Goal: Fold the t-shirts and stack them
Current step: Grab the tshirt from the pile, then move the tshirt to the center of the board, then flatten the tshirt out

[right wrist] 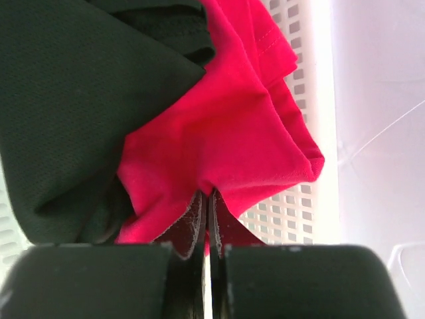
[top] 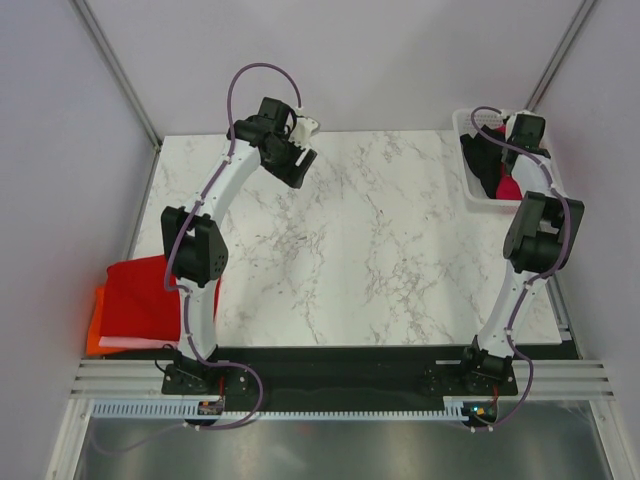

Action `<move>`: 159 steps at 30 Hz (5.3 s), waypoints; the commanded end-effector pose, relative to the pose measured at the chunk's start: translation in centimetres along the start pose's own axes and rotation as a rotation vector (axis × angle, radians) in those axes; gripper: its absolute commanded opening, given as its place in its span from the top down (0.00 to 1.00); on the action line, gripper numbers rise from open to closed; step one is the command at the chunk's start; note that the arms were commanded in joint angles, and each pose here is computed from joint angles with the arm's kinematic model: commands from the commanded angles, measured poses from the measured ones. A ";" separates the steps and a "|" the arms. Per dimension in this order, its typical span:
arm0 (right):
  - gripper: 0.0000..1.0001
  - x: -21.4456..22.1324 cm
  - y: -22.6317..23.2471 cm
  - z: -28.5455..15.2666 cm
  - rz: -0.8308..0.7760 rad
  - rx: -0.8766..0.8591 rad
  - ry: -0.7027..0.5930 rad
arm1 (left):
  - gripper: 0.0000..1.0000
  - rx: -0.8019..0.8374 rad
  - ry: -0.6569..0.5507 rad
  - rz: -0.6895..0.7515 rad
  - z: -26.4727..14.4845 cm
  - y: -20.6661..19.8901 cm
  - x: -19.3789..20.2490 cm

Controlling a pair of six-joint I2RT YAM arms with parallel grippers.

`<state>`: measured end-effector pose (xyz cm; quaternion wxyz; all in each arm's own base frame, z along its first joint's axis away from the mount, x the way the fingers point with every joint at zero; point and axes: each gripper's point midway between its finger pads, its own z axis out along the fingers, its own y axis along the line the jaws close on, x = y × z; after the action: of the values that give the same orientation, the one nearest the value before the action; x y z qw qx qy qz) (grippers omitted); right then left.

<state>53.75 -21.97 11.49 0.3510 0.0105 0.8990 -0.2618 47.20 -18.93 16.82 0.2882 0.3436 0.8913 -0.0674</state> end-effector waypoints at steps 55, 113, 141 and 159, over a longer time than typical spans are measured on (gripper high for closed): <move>0.51 0.7 32.1 -35.7 -0.713 -0.947 -0.478 | 0.13 -0.167 -0.385 -0.115 -13.9 5.5 5.2; 0.65 0.1 37.0 -34.3 -0.845 -0.697 -0.443 | 0.13 -0.209 -0.448 -0.271 -16.9 8.8 7.5; 0.74 8.0 43.1 -24.9 -0.938 -0.779 -0.101 | 0.13 -0.210 -0.415 -0.290 -16.1 8.9 8.7; 0.98 -16.1 32.6 -51.2 -0.815 -0.633 -0.932 | 0.12 -0.324 -0.450 -0.364 -16.7 12.2 8.0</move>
<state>42.80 32.87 23.42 0.4214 -0.5673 0.7049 -0.0601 40.81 -1.06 25.00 0.4780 0.1394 0.8648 -0.0650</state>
